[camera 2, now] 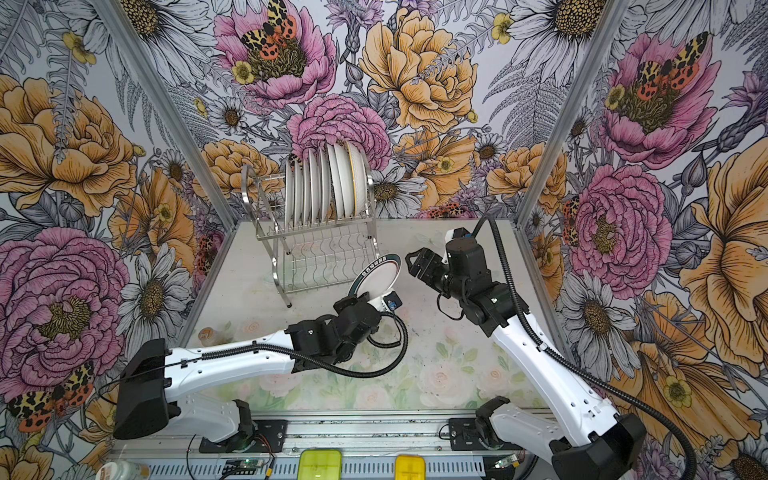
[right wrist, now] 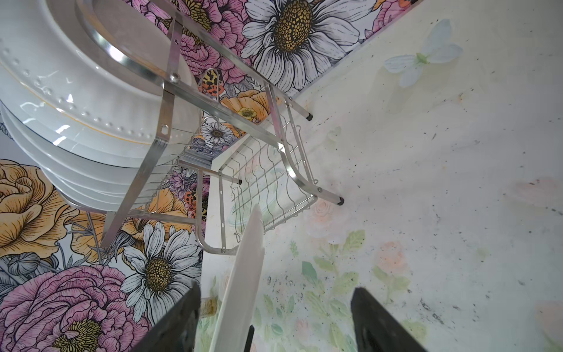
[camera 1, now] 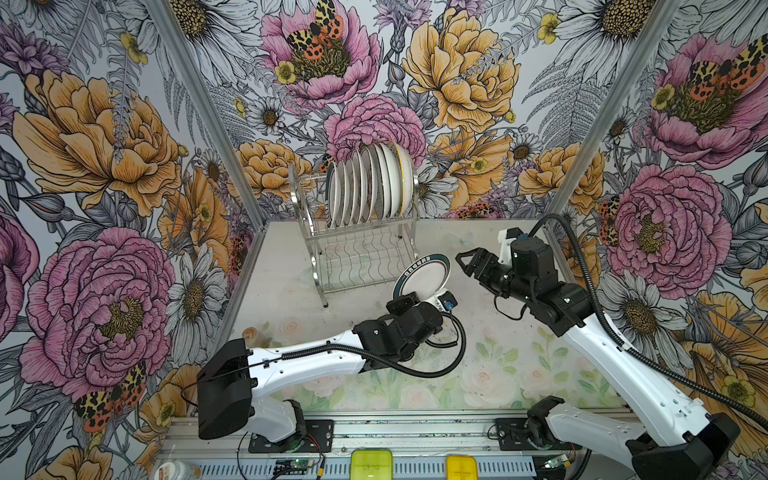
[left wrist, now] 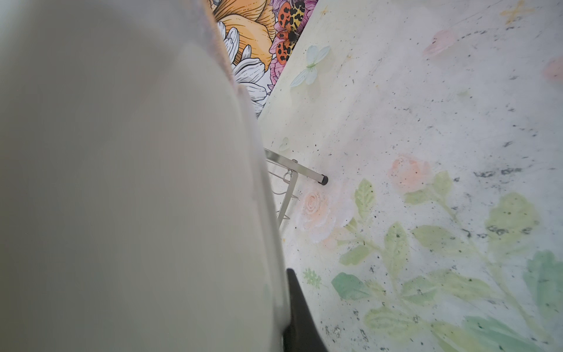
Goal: Unload the plates from the dish rack
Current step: 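Pull the green-rimmed plate out of the rack toward the right gripper, then grasp the plate rim with the right gripper while the left gripper holds it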
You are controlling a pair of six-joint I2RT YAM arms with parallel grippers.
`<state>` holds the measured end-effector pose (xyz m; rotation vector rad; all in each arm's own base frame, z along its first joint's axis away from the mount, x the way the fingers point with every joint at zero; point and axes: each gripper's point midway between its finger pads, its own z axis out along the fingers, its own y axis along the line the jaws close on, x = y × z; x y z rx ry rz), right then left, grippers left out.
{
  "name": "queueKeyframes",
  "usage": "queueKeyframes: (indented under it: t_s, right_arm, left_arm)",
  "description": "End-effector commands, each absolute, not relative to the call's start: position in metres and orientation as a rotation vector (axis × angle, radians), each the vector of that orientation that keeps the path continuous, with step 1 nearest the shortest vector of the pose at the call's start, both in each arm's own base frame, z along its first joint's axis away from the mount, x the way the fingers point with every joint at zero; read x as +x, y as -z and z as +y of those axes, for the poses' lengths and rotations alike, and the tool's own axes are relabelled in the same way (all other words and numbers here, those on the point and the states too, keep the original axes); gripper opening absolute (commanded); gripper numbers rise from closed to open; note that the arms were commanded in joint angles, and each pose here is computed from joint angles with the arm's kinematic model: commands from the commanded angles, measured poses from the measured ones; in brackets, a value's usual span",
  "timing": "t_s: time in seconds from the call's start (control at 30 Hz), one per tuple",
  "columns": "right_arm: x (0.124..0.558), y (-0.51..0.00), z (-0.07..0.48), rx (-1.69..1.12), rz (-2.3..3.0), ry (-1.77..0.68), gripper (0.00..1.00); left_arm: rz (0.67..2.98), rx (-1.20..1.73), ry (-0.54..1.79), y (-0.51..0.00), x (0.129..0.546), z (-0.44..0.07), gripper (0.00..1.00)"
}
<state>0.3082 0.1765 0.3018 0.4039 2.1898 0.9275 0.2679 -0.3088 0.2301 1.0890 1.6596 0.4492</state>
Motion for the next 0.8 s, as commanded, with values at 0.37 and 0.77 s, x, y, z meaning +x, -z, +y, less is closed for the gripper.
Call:
queueKeyframes:
  t_s: [0.37,0.77]
  right_arm:
    - [0.334,-0.282,0.2,0.395,2.235,-1.012,0.58]
    - [0.33,-0.247,0.202,0.431,2.317,-1.017,0.33]
  left_arm:
    - [1.521,1.07,-0.619,-0.242,0.286,-0.33,0.0]
    - [1.506,1.072,-0.699,-0.235,0.3,-0.331,0.0]
